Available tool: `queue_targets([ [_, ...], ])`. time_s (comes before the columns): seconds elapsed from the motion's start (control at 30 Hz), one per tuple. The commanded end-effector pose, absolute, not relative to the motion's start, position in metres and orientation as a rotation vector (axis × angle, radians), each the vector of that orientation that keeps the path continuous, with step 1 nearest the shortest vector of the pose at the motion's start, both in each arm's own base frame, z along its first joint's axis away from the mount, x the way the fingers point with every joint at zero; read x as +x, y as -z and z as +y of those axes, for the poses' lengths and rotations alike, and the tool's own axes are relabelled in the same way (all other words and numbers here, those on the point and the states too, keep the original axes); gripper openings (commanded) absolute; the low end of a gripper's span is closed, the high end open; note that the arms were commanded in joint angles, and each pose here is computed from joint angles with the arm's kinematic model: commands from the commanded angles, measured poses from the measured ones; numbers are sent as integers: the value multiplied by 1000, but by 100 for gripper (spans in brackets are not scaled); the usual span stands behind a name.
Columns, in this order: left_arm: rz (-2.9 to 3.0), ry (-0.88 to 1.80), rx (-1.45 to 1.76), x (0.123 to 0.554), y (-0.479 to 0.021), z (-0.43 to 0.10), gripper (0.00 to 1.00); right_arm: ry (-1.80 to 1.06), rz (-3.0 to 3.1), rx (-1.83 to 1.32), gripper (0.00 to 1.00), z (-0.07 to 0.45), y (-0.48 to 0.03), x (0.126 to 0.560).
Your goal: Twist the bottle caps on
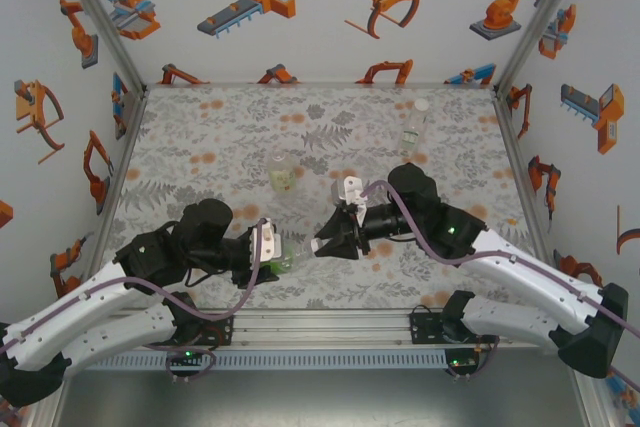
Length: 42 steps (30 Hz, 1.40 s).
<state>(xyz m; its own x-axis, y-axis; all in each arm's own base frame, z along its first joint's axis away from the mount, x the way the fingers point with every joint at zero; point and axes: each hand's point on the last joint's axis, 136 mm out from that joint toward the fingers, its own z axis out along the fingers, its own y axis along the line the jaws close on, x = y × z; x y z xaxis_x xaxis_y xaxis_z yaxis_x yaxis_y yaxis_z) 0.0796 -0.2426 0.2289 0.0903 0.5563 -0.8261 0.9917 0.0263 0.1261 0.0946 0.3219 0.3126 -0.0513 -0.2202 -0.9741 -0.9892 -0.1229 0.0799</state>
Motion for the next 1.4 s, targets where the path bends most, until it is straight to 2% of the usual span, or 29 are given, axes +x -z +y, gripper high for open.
queue_targets([
  [0.0, 1524, 766, 1650, 73, -232, -244, 0, -1270, 1266, -1464, 0, 323, -333, 86],
  [1.37, 1537, 736, 1587, 82, -237, -244, 0, -1262, 1315, -1494, 0, 333, -326, 85],
])
